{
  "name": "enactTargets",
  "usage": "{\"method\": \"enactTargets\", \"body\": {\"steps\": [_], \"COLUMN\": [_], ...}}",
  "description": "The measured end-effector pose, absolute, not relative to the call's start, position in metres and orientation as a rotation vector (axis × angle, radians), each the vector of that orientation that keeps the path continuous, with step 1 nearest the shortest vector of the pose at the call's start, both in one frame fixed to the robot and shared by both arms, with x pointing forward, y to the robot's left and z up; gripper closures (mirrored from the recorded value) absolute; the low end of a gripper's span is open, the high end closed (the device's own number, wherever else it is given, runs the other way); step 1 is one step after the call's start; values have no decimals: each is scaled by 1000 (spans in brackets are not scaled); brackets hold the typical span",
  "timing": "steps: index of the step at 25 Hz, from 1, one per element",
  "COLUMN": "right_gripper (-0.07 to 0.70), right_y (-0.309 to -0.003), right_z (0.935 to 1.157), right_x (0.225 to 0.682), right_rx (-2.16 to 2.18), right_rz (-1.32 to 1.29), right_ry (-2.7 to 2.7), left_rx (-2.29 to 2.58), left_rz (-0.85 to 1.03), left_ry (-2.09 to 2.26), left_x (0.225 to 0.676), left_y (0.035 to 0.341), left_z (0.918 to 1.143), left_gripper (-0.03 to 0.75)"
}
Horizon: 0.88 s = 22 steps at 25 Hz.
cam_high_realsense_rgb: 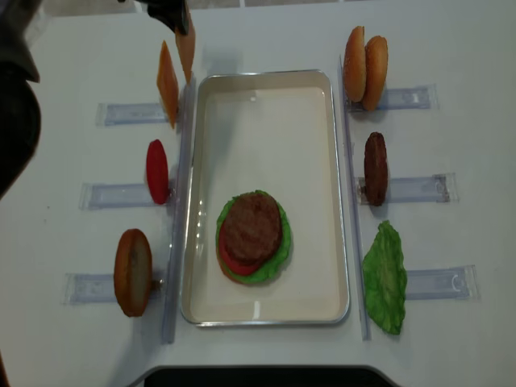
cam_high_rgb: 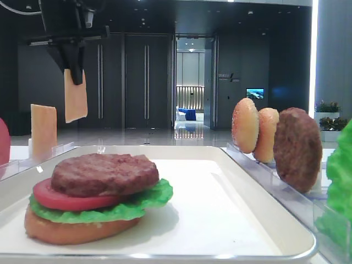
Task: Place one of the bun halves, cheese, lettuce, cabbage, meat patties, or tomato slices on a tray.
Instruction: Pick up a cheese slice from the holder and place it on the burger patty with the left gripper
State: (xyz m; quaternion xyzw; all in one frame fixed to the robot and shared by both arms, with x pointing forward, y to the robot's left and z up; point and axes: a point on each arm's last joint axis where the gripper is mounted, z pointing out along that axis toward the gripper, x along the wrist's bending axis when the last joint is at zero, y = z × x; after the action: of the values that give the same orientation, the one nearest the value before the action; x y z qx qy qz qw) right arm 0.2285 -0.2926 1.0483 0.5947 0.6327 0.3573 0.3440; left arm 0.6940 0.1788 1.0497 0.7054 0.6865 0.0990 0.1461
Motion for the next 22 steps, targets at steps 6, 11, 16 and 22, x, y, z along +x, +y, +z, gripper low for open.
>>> {"method": "enactTargets", "body": {"steps": [6,11,16,22], "right_gripper": [395,395,395,395], "right_y": [-293,-293,-293,-293], "right_z": [1048,1048,1048,1048], "right_x": [229,229,229,229], "right_rx": [1545,1545,1545,1545], "right_rz": [928,928,928,928], "right_ry": [1644,1644,1644,1644], "left_rx": [2002,1980,2004,2009], "left_rz": [312,293,267,252], "left_ry": [1951,1937,1966,1985], "left_x": [685,676,648,606], "left_y": [181,182,189,201], "left_z": [1074,1086,1093,1107], "left_gripper": [689,689,689,689]}}
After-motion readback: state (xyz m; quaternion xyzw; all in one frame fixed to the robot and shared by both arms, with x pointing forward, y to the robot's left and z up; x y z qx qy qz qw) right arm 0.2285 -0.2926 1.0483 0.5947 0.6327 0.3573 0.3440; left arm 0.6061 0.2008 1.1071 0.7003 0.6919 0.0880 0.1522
